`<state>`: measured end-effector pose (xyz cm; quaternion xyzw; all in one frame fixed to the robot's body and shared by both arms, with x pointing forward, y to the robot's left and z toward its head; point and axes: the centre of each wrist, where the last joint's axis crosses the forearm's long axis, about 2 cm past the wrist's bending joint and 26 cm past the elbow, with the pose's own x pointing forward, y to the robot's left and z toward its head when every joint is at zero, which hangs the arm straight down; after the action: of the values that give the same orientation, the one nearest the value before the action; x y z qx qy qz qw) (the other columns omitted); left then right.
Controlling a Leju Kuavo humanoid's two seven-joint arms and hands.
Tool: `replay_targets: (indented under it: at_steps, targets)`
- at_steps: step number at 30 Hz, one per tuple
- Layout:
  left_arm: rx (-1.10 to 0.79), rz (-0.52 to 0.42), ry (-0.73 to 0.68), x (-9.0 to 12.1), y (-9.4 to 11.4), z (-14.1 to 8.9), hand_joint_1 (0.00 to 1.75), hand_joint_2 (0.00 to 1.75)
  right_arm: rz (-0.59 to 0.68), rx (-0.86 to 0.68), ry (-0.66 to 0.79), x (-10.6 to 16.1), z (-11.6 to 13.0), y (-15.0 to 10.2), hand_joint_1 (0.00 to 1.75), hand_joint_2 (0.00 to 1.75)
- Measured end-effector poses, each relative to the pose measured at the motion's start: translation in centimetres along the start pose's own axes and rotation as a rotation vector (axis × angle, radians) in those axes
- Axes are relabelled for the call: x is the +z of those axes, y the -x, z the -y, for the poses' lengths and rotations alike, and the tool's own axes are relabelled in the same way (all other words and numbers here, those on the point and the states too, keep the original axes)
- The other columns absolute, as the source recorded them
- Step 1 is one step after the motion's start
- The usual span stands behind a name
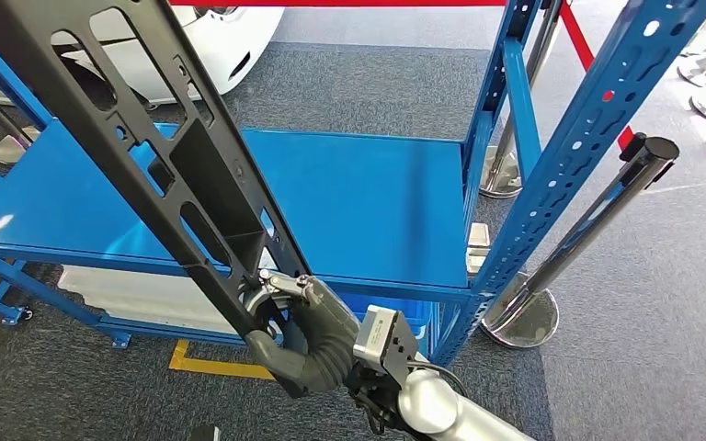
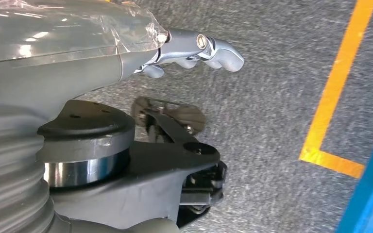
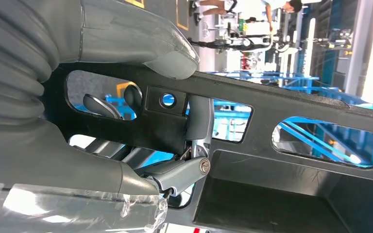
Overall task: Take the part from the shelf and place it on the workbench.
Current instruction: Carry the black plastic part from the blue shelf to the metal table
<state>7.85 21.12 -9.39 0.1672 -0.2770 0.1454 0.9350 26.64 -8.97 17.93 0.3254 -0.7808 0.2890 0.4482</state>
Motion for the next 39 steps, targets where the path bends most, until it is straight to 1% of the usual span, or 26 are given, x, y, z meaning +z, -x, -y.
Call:
replay_targets:
  at_steps: [15,21,32,39]
  targets:
    - [0.003,0.013,0.046,-0.1,-0.3,0.2,0.0,1.75,-0.024,0.004,0.027,0.9,0.6,0.5,1.75,1.75]
    - [0.004,0.025,0.066,-0.2,-0.8,0.6,0.0,1.75,-0.019,0.01,0.051,1.0,1.1,0.5,1.75,1.75]
    - [-0.01,0.031,0.065,-0.3,-0.8,0.5,0.0,1.75,-0.025,0.008,0.067,1.2,1.4,0.7,1.75,1.75]
    - [-0.016,0.039,0.081,-0.5,-1.3,0.6,0.0,1.75,-0.027,0.007,0.083,1.4,1.6,0.9,1.75,1.75]
